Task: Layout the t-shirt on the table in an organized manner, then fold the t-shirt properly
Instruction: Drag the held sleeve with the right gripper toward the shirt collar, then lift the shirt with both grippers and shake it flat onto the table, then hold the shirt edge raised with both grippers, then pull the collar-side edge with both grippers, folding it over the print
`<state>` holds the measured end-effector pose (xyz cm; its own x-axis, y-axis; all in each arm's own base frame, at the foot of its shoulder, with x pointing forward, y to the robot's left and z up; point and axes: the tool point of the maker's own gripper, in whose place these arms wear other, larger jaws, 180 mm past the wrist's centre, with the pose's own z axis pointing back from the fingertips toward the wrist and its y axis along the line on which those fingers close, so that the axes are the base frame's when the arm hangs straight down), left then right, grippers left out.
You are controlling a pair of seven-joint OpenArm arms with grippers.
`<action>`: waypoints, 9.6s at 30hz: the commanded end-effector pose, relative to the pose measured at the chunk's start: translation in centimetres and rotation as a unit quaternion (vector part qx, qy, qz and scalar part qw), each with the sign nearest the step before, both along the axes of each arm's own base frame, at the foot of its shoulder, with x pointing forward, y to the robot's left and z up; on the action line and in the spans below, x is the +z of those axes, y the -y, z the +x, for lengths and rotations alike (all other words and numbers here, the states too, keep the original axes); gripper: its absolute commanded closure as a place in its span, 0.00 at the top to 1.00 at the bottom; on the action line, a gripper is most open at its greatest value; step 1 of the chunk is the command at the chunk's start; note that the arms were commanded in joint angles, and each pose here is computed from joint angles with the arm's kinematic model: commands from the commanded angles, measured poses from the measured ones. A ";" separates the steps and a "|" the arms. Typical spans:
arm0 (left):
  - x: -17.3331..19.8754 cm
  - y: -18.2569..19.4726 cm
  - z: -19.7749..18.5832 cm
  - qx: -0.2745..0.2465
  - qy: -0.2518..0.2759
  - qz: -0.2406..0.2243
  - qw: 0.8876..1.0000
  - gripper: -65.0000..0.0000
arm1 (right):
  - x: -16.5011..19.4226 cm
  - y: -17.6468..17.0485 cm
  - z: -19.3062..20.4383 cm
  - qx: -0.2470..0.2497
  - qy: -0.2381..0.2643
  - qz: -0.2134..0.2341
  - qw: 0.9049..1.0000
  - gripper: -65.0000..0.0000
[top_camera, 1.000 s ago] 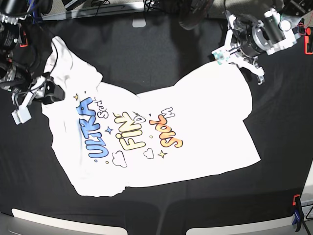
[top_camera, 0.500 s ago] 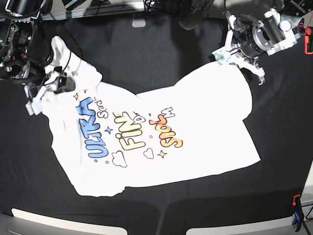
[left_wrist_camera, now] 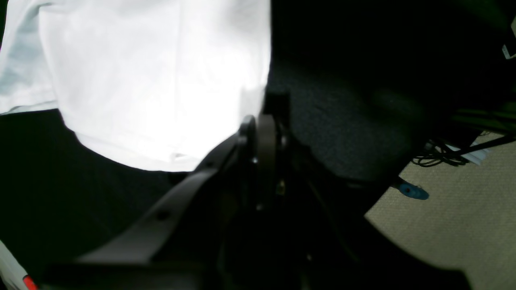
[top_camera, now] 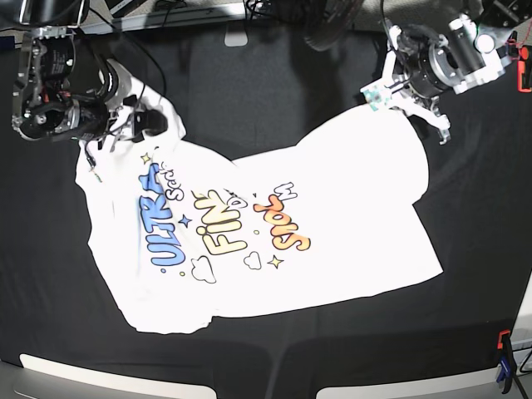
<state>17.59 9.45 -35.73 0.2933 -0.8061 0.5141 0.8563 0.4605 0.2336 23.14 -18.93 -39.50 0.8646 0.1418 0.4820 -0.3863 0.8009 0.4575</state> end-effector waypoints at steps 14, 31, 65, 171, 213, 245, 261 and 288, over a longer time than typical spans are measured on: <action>0.8 0.0 0.5 -0.002 0.014 -0.004 1.000 0.00 | 5.4 -5.6 -2.0 0.058 0.021 0.176 0.982 0.41; 0.8 0.1 0.5 -0.003 0.015 -0.006 1.000 0.00 | 8.3 -8.6 -11.2 0.221 0.082 -0.053 0.970 0.41; 0.8 0.1 0.5 -0.003 0.015 -0.005 1.000 0.00 | -0.7 -2.3 -11.5 0.049 0.128 -0.490 0.861 0.41; -2.4 -15.0 -12.0 0.090 -0.068 0.360 0.926 0.00 | 5.8 7.3 -23.6 0.287 0.048 -0.574 0.765 0.00; -2.5 -14.7 -11.8 0.087 -0.065 0.353 0.929 0.00 | -2.2 11.7 -17.9 0.311 0.098 -0.607 0.725 0.53; -2.5 -14.7 -11.8 0.087 -0.065 0.353 0.929 0.00 | 0.5 8.6 -15.2 0.279 0.179 -0.597 0.731 0.00; -1.3 -16.0 -10.4 0.098 -0.021 0.392 0.915 0.00 | 3.2 7.3 -11.9 0.224 0.220 -0.603 0.733 0.00; 1.9 -12.1 0.9 0.130 0.155 0.262 0.944 0.00 | 7.6 7.1 -0.2 0.080 0.300 -0.583 0.751 0.00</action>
